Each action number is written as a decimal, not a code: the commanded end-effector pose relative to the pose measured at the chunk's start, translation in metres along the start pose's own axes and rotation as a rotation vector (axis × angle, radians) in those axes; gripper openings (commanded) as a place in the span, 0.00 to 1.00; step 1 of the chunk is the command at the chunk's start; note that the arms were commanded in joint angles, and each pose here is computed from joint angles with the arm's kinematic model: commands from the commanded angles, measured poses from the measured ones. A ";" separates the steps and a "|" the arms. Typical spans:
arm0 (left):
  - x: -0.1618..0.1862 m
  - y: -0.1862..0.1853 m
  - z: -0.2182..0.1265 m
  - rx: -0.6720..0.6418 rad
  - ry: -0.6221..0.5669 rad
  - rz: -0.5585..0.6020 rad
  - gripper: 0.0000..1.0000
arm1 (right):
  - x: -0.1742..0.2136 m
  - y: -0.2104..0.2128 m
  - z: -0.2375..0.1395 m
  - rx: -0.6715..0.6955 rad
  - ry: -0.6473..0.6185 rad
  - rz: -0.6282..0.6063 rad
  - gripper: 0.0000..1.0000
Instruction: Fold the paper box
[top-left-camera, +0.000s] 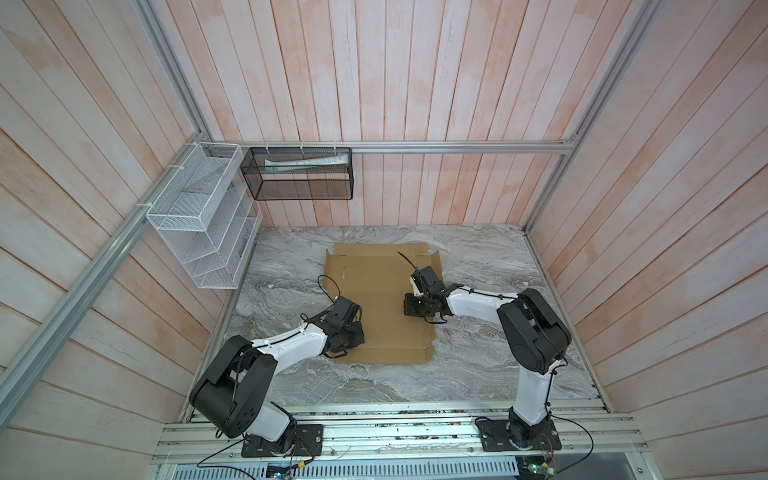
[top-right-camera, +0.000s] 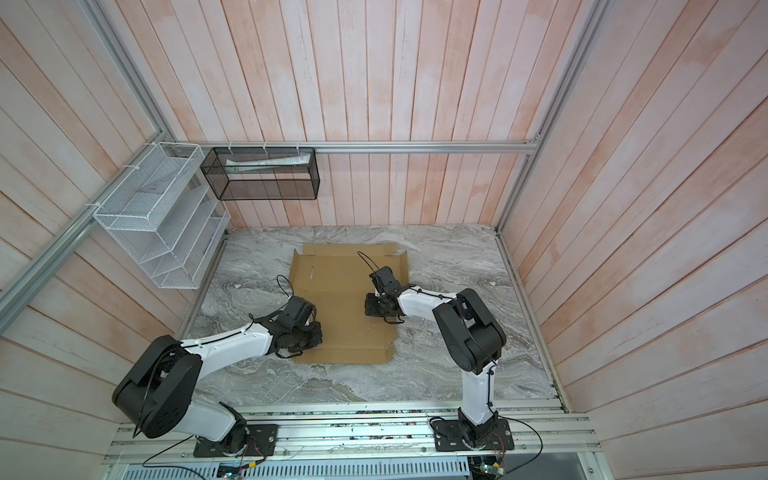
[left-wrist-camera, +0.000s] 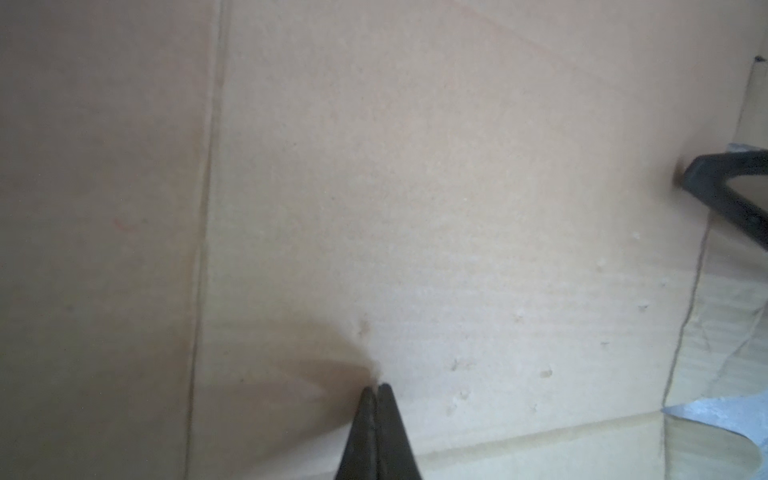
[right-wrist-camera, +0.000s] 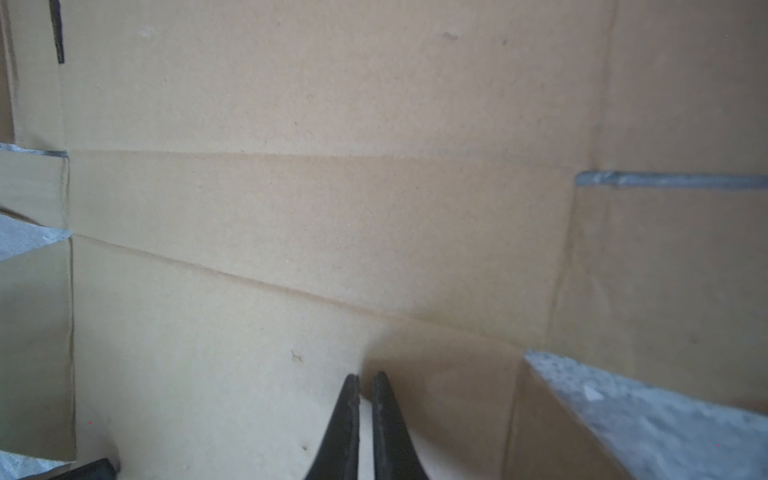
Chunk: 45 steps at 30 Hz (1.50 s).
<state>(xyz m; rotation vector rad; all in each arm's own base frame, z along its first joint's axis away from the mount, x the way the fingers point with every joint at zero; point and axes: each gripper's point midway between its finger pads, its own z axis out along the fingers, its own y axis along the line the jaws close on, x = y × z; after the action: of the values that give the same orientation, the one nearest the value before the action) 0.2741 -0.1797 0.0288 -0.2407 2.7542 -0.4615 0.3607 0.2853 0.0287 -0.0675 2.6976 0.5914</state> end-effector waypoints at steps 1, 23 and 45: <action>-0.026 -0.002 -0.018 -0.018 -0.054 0.005 0.02 | -0.014 0.004 -0.009 0.011 -0.020 -0.011 0.12; -0.194 0.035 -0.036 0.006 -0.192 0.089 0.50 | -0.011 0.021 -0.013 -0.067 -0.024 -0.039 0.12; -0.277 0.073 0.018 -0.195 -0.230 0.143 0.39 | -0.001 0.027 0.014 -0.130 0.044 -0.035 0.12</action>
<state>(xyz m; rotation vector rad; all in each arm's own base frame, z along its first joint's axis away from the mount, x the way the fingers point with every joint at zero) 0.5244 -0.0625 0.0759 -0.1462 2.5508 -0.1734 0.3624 0.3090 0.0310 -0.1339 2.6907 0.7359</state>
